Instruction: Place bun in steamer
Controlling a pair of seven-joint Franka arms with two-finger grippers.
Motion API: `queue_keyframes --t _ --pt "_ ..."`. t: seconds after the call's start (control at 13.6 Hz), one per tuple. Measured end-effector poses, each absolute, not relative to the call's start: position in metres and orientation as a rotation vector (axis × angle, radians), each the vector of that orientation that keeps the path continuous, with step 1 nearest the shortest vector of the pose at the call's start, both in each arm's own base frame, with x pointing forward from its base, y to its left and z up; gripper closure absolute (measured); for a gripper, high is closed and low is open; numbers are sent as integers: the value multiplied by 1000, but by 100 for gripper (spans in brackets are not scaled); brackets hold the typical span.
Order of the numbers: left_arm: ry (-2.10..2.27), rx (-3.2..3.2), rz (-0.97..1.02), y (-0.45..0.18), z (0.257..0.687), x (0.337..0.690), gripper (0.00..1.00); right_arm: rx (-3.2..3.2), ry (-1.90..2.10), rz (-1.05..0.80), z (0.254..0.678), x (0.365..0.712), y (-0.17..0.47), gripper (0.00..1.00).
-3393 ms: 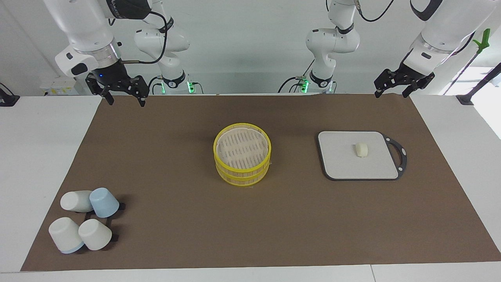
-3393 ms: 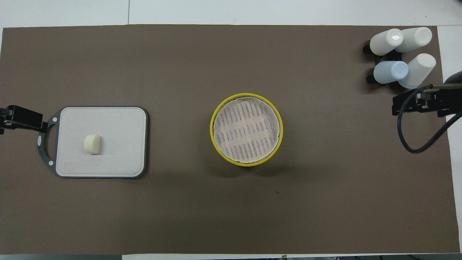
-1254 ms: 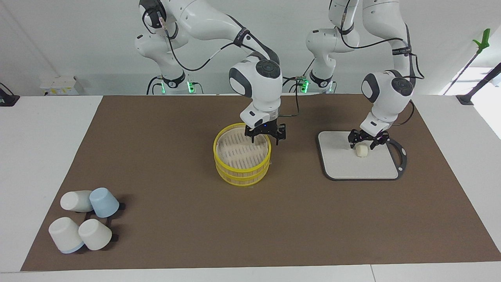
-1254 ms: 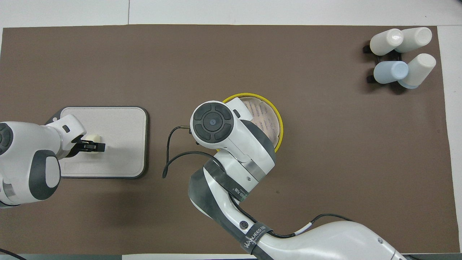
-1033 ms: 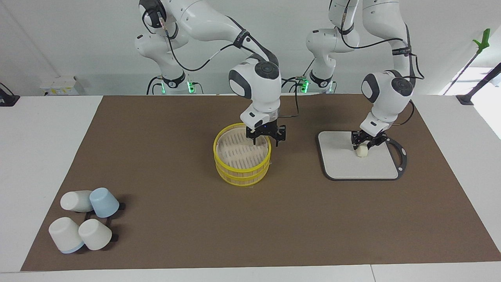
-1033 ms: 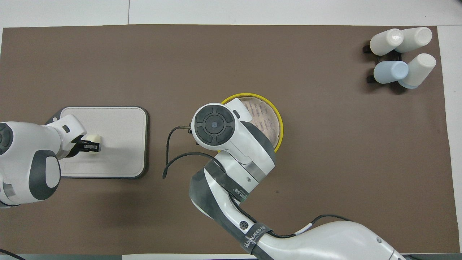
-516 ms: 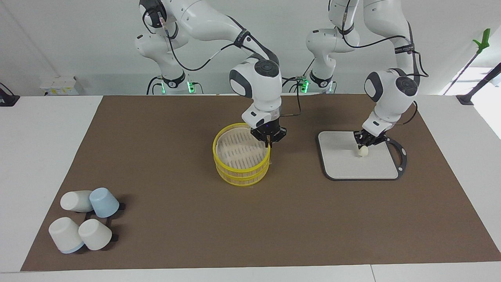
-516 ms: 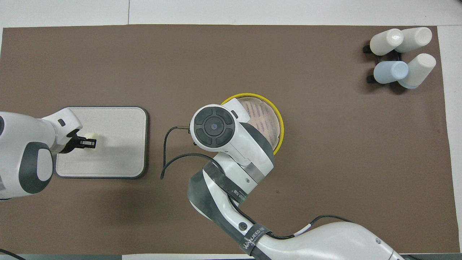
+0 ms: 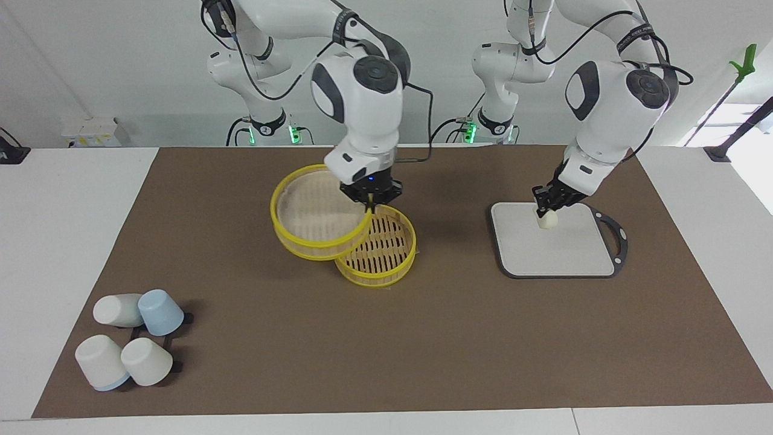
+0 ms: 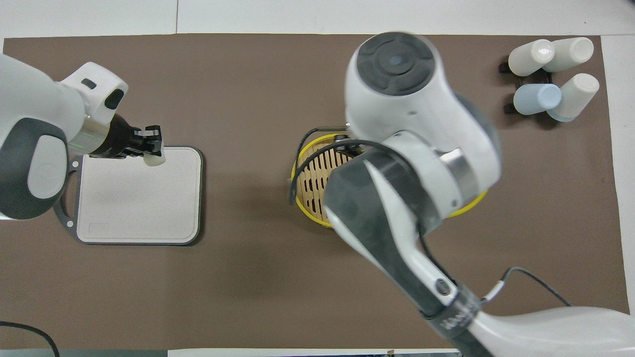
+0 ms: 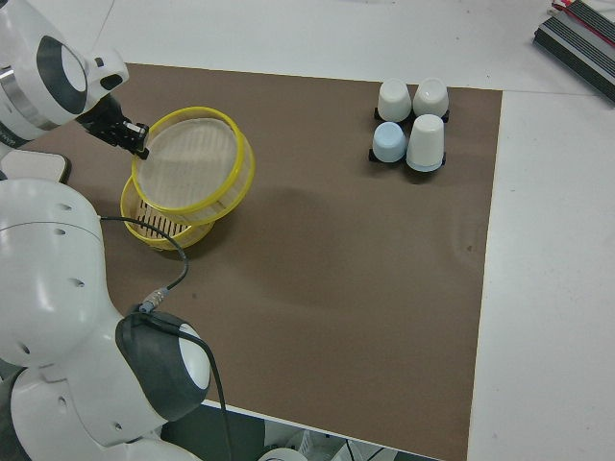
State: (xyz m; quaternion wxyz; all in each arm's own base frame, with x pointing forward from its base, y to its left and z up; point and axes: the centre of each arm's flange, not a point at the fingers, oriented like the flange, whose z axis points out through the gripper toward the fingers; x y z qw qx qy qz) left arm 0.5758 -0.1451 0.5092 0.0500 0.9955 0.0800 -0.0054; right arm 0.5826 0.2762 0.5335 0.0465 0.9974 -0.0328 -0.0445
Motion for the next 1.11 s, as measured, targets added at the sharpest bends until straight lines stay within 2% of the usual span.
queue_keyframes --t 0.22,0.52,0.81,0.96,1.11 --pt "368 3000 30 -271 499 557 82 3001 14 -345 558 585 152 91" --pt "342 2980 64 -418 433 501 82 2988 197 -468 540 583 81 91" --pt "309 3023 68 -469 351 479 81 2981 244 -504 531 578 82 91" --pt "308 3030 69 -471 334 480 80 2979 254 -502 532 576 85 91" --pt "325 3025 73 -471 334 482 65 2979 254 -498 533 575 85 91"
